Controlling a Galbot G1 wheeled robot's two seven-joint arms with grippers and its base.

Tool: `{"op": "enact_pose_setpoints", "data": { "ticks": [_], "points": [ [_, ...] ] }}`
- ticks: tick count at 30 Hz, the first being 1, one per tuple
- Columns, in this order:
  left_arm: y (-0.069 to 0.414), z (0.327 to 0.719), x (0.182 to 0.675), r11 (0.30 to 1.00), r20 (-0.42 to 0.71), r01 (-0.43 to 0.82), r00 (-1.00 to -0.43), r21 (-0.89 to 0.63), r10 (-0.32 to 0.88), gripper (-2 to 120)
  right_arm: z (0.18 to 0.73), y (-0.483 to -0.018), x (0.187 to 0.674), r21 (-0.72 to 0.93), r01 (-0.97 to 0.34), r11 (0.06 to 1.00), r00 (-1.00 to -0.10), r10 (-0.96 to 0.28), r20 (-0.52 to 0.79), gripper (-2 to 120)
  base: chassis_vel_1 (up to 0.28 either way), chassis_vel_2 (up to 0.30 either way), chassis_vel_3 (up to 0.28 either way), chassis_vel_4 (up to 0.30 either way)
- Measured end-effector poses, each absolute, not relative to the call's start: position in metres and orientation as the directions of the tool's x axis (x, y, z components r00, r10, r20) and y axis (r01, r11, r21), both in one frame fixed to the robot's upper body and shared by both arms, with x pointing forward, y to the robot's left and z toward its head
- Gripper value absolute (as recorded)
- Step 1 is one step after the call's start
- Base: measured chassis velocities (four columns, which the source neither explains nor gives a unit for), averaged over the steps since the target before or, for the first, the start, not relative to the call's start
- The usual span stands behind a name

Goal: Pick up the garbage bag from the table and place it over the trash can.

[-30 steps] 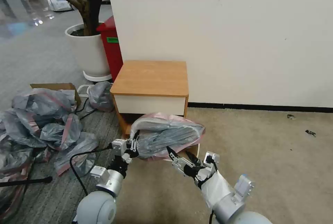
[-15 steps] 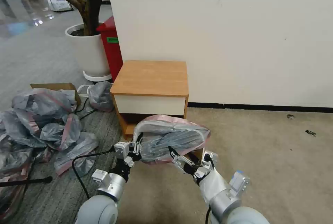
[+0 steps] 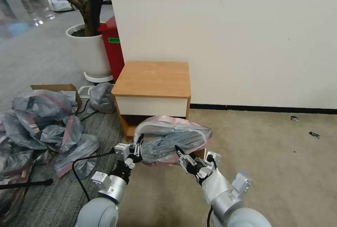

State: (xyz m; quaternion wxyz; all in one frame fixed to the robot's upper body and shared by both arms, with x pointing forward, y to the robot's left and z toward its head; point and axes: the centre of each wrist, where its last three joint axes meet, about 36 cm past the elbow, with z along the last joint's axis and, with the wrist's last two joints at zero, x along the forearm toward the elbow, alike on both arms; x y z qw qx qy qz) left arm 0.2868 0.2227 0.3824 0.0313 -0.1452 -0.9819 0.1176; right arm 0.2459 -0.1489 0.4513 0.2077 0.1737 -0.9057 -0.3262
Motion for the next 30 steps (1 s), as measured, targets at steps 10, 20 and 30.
{"op": "enact_pose_setpoints", "data": {
  "ticks": [10,20,30],
  "points": [
    [0.23,0.385,0.292,0.934,0.037,0.246,-0.964,-0.261,0.264,5,0.45,-0.145,0.244,0.666,-0.202,0.718,-0.851,-0.465,0.244,0,0.0,0.0,0.0,0.0],
    [0.233,0.388,0.297,0.935,0.059,0.202,-0.972,-0.291,0.229,5,0.447,-0.144,0.24,0.686,-0.264,0.678,-0.854,-0.495,0.16,0,0.0,0.0,0.0,0.0],
    [0.242,0.4,0.304,0.918,0.085,0.132,-0.981,-0.375,0.176,5,0.444,-0.148,0.229,0.677,-0.292,0.676,-0.849,-0.51,0.142,0,0.0,0.0,0.0,0.0]
  ]
}}
